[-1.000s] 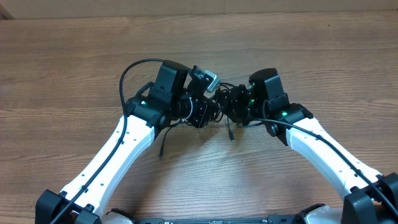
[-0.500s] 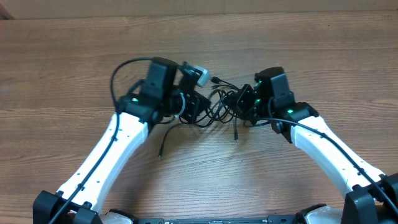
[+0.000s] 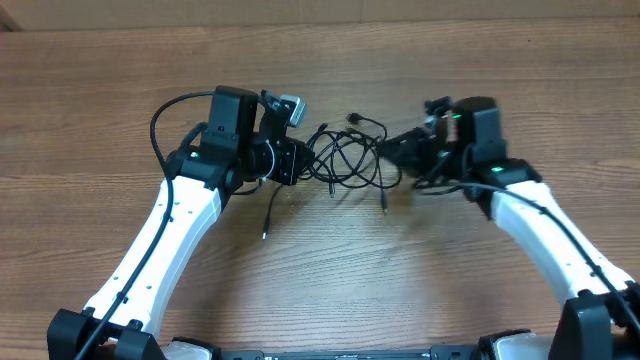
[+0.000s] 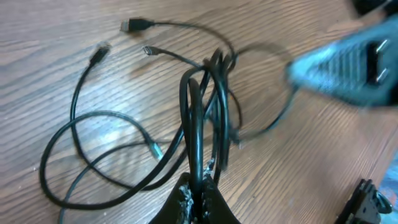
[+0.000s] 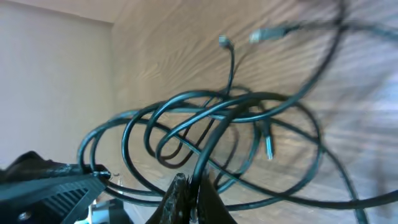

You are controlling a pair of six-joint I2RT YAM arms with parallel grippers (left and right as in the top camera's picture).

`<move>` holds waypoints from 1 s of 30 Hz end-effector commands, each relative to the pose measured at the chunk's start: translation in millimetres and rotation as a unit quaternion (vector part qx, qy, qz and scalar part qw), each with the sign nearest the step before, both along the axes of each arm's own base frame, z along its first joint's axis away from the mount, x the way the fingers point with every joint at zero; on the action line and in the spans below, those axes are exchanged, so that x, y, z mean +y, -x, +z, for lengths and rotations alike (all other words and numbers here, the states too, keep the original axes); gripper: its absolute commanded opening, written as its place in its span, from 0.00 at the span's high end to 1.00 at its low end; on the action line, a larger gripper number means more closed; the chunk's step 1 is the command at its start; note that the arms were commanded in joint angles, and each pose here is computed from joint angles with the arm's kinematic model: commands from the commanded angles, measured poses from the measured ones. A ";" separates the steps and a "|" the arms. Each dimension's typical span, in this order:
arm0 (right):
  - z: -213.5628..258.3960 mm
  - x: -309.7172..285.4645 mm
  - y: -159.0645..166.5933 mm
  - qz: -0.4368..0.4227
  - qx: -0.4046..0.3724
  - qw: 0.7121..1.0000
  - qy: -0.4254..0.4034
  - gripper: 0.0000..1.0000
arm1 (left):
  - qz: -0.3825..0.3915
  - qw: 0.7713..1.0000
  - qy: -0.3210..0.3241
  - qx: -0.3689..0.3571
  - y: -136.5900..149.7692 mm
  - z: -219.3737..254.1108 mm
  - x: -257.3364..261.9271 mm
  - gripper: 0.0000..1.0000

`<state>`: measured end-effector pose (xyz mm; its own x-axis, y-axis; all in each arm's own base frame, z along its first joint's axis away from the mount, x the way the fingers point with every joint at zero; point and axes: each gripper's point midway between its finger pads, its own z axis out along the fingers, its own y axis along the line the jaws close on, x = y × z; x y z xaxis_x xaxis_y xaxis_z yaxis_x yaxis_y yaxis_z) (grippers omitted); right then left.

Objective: Untangle cables

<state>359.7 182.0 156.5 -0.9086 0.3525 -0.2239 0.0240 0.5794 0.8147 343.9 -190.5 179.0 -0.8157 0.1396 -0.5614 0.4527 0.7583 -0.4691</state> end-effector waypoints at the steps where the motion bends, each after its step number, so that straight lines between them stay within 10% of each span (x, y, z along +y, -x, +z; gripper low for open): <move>1: 41.4 -67.1 -20.5 -0.040 -0.084 0.996 -0.015 0.96 | 0.004 1.000 -0.016 -0.006 -1.5 1.6 4.1 0.96; 11: 62.9 -235.7 -18.6 -0.218 -0.102 0.969 -0.060 0.96 | -0.005 1.000 -0.021 -0.009 0.0 0.5 4.5 0.96; 16: 35.1 -206.6 10.8 -0.177 -0.018 0.981 -0.078 0.62 | -0.017 1.000 -0.006 -0.007 3.2 3.1 -1.7 0.96; 30: -6.0 -56.7 34.2 -0.015 0.059 0.998 0.034 0.55 | -0.043 0.999 -0.004 0.008 17.0 -2.3 -17.6 0.96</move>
<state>322.3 110.6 153.7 -0.9262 0.3619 -0.1059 0.1252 0.5601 0.8189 330.5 -198.3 172.0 -0.8276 0.1842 -0.5302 0.4647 0.7546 -0.4633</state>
